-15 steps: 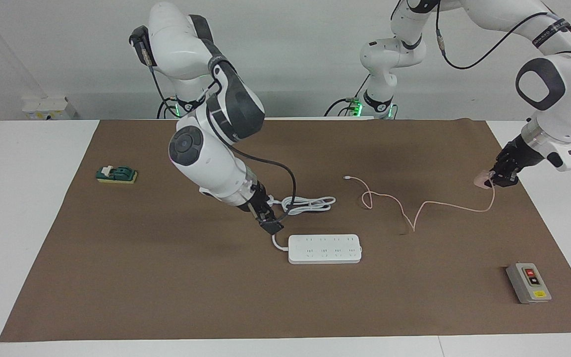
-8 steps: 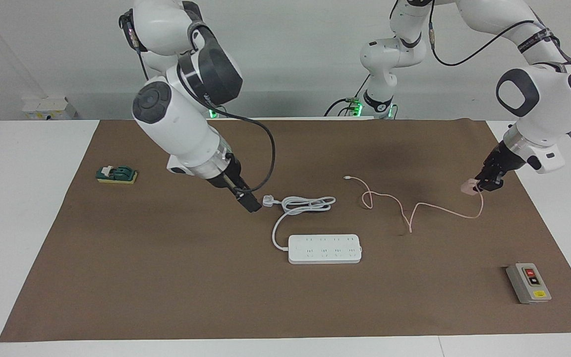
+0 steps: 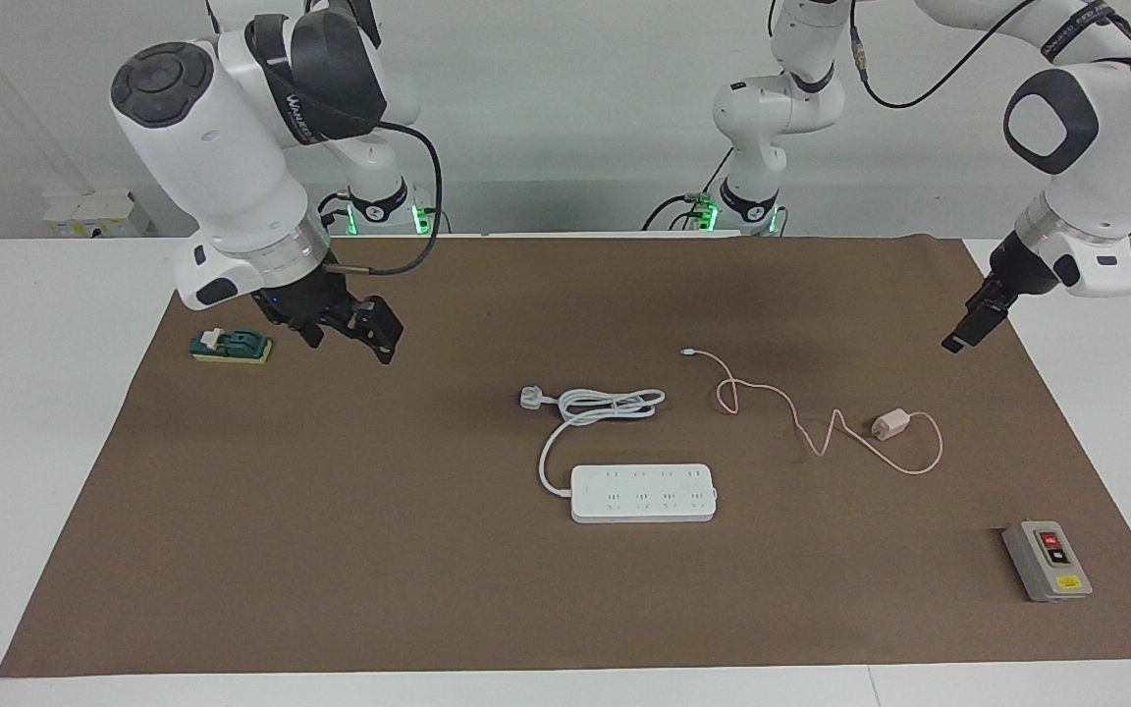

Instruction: Unplug charger and place it aside

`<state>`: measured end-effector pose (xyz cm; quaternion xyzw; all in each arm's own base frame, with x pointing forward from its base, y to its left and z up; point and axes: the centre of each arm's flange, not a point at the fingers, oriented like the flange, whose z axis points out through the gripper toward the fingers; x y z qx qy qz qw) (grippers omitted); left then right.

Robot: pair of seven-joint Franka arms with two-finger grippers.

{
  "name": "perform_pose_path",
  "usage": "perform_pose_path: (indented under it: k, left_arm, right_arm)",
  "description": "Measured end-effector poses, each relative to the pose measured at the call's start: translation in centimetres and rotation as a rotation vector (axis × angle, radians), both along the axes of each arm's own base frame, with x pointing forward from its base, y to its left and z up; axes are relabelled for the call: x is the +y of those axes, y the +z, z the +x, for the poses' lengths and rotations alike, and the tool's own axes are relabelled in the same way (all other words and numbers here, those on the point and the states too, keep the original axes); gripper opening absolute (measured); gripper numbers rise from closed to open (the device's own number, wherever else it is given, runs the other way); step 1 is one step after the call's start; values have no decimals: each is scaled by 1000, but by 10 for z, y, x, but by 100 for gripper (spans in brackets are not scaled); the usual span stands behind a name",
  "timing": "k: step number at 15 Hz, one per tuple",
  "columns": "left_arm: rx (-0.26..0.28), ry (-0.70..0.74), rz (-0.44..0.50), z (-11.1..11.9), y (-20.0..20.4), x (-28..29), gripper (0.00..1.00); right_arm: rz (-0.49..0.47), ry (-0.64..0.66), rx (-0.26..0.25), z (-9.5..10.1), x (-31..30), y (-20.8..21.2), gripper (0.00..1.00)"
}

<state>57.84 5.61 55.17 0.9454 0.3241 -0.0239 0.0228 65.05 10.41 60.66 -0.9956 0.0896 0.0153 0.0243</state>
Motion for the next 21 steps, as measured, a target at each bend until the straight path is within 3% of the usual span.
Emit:
perform_pose_path:
  k: [3, 6, 11, 13, 16, 21]
  left_arm:
    - [17, -168, 19, -12, 18, -16, 100]
    - [21, -292, 16, -19, 47, -28, 100]
    - [70, -378, 2, -36, 71, -48, 100]
    - [75, -441, 2, -48, 83, -68, 100]
    - [78, -534, -7, -55, 89, -67, 100]
    - [112, -556, -21, -42, 76, -63, 100]
  right_arm:
    - [-34, 188, -25, -11, -24, 18, 100]
    - [-42, 311, -21, -34, -54, 32, 100]
    - [-43, 315, 41, -91, -86, 26, 100]
    - [-54, 310, 43, -104, -90, 17, 100]
    - [-74, 301, 31, -108, -96, 9, 100]
    - [-76, 284, 15, -105, -106, 6, 100]
